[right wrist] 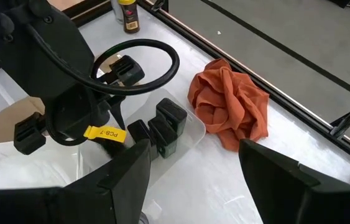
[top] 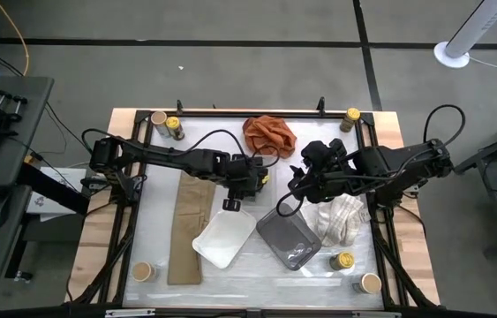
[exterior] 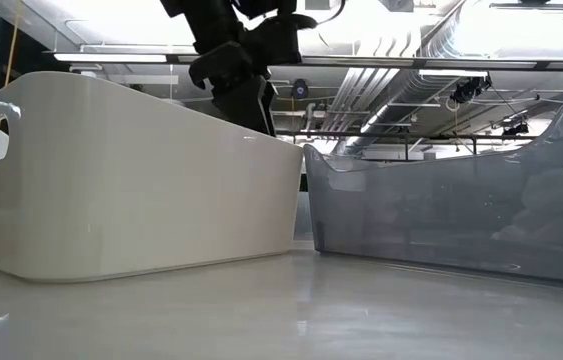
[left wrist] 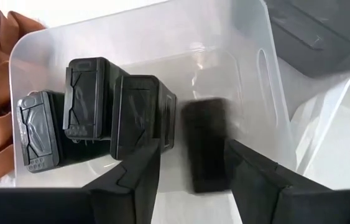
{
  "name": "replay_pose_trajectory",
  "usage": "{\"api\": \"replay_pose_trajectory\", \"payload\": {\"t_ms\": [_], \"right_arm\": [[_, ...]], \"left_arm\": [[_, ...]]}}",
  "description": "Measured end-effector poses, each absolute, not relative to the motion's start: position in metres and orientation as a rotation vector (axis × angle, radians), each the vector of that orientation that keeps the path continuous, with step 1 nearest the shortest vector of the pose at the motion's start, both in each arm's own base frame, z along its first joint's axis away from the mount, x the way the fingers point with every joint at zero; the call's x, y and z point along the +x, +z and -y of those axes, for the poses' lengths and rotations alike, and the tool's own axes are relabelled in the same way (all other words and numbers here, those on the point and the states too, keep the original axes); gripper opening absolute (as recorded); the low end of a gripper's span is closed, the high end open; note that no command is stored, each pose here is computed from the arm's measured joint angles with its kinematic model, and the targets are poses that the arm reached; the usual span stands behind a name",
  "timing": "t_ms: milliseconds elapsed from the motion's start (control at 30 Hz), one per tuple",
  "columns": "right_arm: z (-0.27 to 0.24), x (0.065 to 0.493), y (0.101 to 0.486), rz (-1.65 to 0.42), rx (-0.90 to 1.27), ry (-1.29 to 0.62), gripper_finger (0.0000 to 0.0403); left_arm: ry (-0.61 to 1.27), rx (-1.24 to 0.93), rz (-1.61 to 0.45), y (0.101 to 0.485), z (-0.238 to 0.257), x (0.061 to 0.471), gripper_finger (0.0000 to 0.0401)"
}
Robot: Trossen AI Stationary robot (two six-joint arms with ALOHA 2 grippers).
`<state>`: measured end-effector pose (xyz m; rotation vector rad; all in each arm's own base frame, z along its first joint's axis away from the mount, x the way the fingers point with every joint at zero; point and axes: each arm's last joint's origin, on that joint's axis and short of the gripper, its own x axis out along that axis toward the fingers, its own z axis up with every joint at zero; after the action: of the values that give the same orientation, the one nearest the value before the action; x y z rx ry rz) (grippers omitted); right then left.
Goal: Sort spices by type
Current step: Put the green seasoning can into the transparent bin, then put the top left yellow seasoning bottle into the white bin
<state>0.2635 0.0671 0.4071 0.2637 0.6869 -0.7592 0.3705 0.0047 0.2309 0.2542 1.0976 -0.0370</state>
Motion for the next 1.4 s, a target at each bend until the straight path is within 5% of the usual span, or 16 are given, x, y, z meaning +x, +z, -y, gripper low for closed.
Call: {"api": "replay_pose_trajectory", "payload": {"t_ms": [433,667,800,967,1167,1400], "right_arm": [[-0.065,0.264,0.407,-0.687,0.267,-0.767,0.024],[-0.045,0.272,0.404,-0.704,0.304,-0.828,0.0235],[-0.022,0.295,0.386,-0.846,0.318,-0.813,0.0174],[0.01,0.345,0.343,-1.045,0.273,-0.646,0.0021],[0.05,0.372,0.284,-1.366,0.219,-0.485,0.0004],[0.057,0.386,0.259,-1.446,0.074,-0.214,0.0002]], "left_arm": [[0.005,0.216,-1.189,0.267,-0.02,0.343,0.0172],[0.167,0.083,-0.902,0.31,-0.047,0.281,0.0172],[0.232,-0.04,-0.656,0.309,-0.05,0.239,0.0158],[0.197,-0.174,-0.539,0.288,-0.036,0.201,0.01],[0.105,-0.215,-0.524,0.274,-0.014,0.179,0.0009],[0.019,-0.185,-0.493,0.278,0.003,0.175,0.0002]]}}
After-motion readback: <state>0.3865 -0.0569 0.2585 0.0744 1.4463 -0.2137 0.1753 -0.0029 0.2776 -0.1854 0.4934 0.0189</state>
